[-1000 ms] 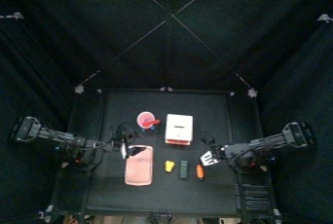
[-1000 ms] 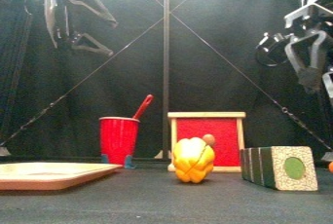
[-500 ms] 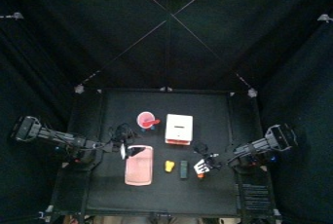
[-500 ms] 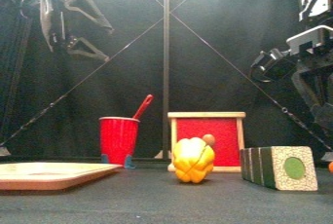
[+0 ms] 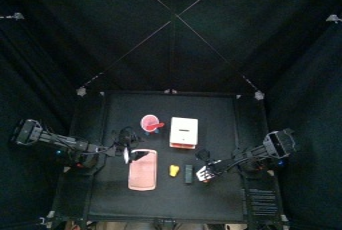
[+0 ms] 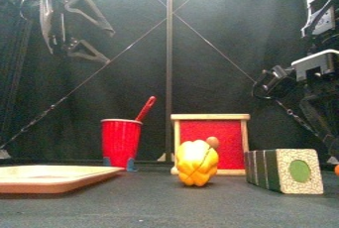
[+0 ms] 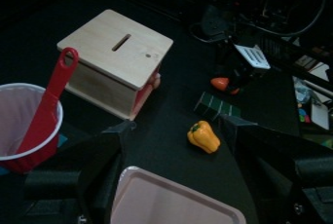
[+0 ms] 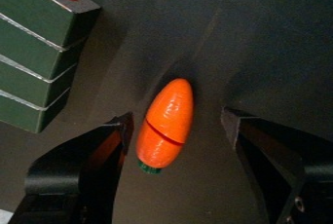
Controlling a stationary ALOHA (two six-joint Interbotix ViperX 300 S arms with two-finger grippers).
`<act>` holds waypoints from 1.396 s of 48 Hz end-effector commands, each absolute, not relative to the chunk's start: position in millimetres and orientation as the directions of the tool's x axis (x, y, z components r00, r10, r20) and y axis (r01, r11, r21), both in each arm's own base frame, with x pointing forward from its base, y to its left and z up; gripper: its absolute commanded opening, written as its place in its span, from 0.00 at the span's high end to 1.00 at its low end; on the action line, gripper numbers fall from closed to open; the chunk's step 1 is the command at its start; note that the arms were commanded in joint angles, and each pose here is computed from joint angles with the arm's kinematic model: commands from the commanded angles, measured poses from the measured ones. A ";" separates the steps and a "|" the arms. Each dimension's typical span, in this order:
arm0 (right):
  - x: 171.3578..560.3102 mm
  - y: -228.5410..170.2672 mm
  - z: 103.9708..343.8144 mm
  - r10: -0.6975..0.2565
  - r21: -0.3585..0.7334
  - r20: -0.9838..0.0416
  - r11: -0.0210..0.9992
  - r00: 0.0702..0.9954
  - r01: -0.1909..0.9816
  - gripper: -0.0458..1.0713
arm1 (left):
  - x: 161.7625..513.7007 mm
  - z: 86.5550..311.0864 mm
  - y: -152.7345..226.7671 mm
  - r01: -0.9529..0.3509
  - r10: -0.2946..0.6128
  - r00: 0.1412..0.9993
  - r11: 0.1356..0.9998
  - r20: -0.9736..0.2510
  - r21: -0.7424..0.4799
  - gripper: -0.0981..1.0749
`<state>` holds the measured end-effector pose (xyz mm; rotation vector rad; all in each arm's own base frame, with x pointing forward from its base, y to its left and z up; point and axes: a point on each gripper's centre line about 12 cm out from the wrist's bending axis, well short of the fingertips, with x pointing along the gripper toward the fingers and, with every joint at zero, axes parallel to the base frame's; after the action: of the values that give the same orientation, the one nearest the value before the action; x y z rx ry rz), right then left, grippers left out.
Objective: Grab carrot
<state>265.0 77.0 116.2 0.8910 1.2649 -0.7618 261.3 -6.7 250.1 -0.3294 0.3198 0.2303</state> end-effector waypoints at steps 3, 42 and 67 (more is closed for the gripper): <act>270.1 79.3 121.3 0.009 0.158 -0.985 0.464 0.174 0.871 0.06 | 262.7 253.8 -7.0 -0.269 0.170 0.927 0.922 -0.333 -0.280 0.05; 272.6 79.1 111.9 0.000 0.130 -0.989 0.466 0.147 0.875 0.06 | 261.3 251.0 -6.7 -0.274 0.170 0.925 0.919 -0.341 -0.283 0.05; 273.4 78.0 112.7 0.000 0.133 -0.989 0.461 0.150 0.877 0.30 | 261.5 250.6 -6.7 -0.274 0.170 0.924 0.919 -0.342 -0.283 0.05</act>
<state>266.9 76.8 104.1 0.8709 1.2940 -0.7903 259.6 -6.3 245.8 -0.3307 0.3309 0.2336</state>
